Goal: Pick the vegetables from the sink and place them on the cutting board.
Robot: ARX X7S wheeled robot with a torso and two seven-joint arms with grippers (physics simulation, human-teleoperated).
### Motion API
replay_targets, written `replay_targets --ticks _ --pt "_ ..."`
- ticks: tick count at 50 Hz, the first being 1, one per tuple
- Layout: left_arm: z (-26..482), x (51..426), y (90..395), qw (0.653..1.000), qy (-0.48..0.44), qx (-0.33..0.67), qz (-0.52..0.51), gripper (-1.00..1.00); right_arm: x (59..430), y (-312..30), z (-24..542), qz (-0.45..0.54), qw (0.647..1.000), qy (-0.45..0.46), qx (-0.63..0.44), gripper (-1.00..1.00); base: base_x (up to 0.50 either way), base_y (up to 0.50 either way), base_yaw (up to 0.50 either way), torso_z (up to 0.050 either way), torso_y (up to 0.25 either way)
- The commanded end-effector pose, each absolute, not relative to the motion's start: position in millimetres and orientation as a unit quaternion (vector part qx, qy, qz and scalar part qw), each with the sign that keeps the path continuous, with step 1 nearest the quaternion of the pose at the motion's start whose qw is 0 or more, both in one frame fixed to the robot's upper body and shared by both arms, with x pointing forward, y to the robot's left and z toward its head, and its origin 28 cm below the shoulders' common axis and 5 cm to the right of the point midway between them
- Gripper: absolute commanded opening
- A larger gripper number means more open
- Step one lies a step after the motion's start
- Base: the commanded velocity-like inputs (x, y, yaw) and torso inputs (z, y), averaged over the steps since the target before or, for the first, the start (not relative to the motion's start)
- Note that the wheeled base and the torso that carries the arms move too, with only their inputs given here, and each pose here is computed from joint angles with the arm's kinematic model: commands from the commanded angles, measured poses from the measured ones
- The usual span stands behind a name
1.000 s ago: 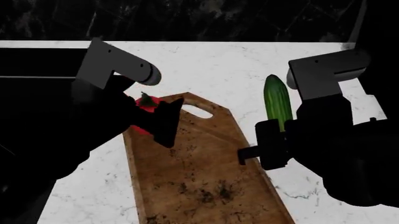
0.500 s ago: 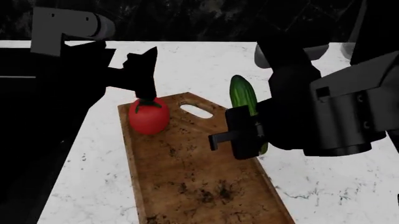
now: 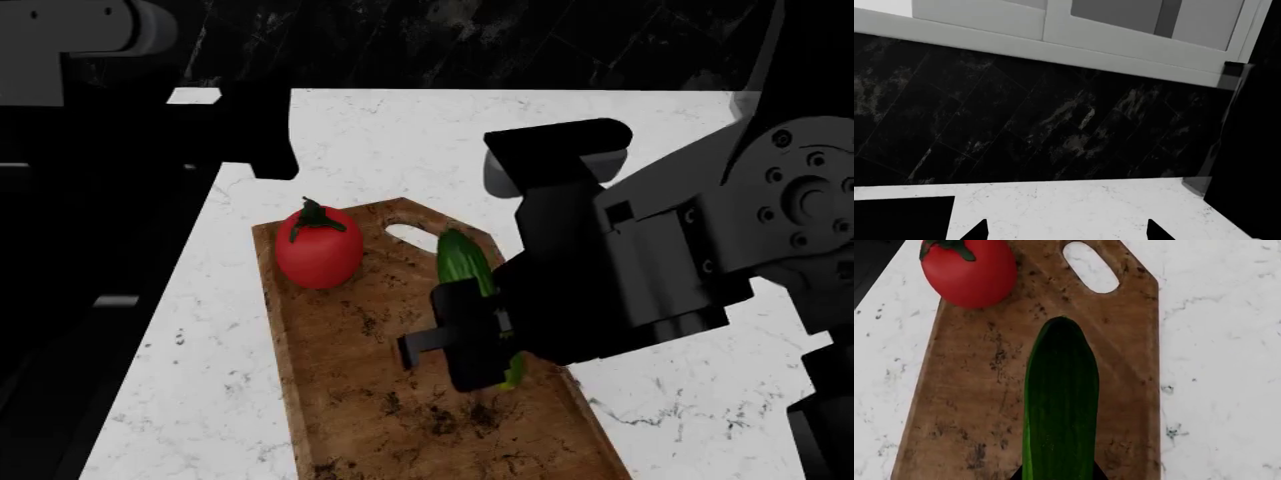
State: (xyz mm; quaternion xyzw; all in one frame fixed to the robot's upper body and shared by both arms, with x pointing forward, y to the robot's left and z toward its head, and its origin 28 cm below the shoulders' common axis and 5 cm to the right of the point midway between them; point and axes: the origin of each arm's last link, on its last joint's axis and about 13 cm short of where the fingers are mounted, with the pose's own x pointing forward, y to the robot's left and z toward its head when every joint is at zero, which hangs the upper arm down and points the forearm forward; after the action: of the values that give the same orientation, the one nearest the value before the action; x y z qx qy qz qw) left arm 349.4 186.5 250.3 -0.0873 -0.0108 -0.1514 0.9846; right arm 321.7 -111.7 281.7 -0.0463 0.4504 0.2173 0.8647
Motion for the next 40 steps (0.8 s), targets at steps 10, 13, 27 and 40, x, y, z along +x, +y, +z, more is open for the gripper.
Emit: replay_targets --ticks 10,13,27,40 --pt "251 346 187 0.984 -0.014 -0.092 -0.152 1.00 323 -110 259 0.224 0.847 0.481 -0.035 -1.00 0.00 0.00 0.00 0.000 0.000" --pt "252 345 187 0.984 -0.014 -0.093 -0.152 1.00 322 -110 258 0.224 0.846 0.483 -0.034 -1.00 0.00 0.00 0.00 0.000 0.000" --pt "248 347 189 0.984 -0.013 -0.091 -0.151 1.00 324 -110 249 0.224 0.840 0.493 -0.032 -1.00 0.00 0.00 0.00 0.000 0.000" --pt "248 346 188 0.984 -0.010 -0.091 -0.151 1.00 324 -111 263 0.222 0.852 0.472 -0.032 1.00 0.00 0.00 0.00 0.000 0.000"
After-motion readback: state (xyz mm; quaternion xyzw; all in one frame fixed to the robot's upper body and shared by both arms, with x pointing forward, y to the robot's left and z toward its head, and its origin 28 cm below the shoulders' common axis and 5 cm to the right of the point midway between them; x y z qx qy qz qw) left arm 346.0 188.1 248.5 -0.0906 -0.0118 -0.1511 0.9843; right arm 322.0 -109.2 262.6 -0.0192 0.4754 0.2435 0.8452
